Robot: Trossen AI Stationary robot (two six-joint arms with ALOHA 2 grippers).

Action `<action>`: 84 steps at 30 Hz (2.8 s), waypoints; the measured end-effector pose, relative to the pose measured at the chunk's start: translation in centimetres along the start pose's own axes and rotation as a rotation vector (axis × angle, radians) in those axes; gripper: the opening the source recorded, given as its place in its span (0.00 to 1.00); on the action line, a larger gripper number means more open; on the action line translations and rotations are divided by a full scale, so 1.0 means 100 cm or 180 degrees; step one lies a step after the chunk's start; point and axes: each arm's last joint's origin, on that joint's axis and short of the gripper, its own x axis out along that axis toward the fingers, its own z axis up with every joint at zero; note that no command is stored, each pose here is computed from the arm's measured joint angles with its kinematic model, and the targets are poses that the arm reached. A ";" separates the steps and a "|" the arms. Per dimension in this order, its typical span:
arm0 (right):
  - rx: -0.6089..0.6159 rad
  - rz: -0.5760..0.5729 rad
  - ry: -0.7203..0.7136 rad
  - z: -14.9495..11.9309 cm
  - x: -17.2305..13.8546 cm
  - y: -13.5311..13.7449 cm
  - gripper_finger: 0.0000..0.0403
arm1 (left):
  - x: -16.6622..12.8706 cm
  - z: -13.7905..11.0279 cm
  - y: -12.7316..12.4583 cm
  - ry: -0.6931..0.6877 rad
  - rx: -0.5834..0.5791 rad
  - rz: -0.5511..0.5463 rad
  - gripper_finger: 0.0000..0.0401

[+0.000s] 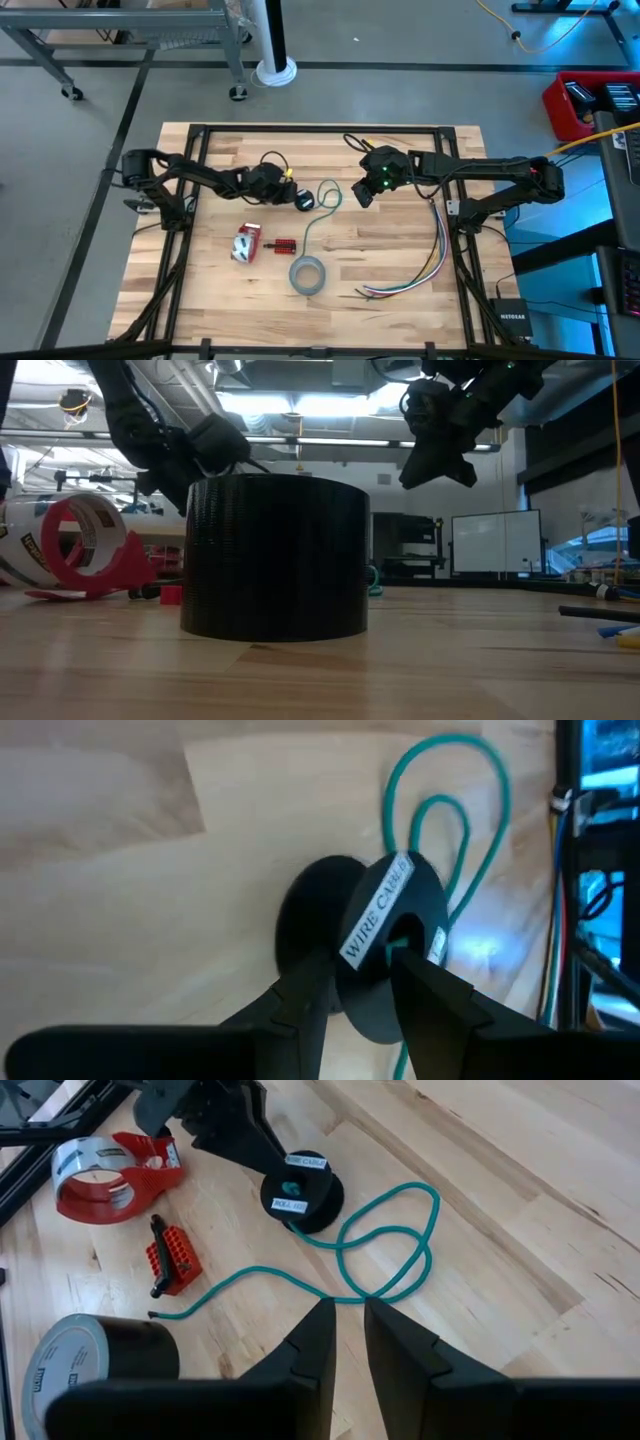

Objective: Coil cords
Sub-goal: Prepare the spool

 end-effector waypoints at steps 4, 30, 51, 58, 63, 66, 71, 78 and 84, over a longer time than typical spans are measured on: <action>0.0001 0.0000 0.0001 0.000 0.000 0.000 0.15 | 0.004 0.000 -0.002 0.0008 0.0213 -0.0051 0.20; -0.0033 0.0258 -0.0424 0.013 -0.001 0.008 0.15 | -0.073 0.033 -0.054 -0.0619 0.2516 -0.0889 0.00; 0.0379 0.1258 -0.0681 0.031 0.003 0.025 0.17 | -0.089 0.003 -0.103 -0.0500 0.4187 -0.1575 0.00; 0.0543 0.1221 -0.0343 0.025 0.033 0.020 0.38 | -0.089 0.002 -0.103 -0.0493 0.4255 -0.1559 0.00; 0.0527 0.1274 -0.0320 0.025 0.035 0.021 0.51 | -0.088 0.002 -0.100 -0.0411 0.4235 -0.1496 0.00; 0.0473 0.1440 -0.0367 0.028 0.033 0.023 0.54 | -0.086 0.001 -0.097 -0.0315 0.4199 -0.1429 0.00; 0.0342 0.1557 -0.0550 0.032 0.031 0.027 0.55 | -0.086 0.002 -0.098 -0.0333 0.4157 -0.1450 0.00; 0.0185 0.1533 -0.0615 0.033 0.031 0.027 0.55 | -0.088 0.003 -0.102 -0.0461 0.4145 -0.1560 0.00; 0.0015 0.1590 -0.0726 0.035 0.029 0.029 0.55 | -0.090 0.003 -0.106 -0.0514 0.4100 -0.1707 0.00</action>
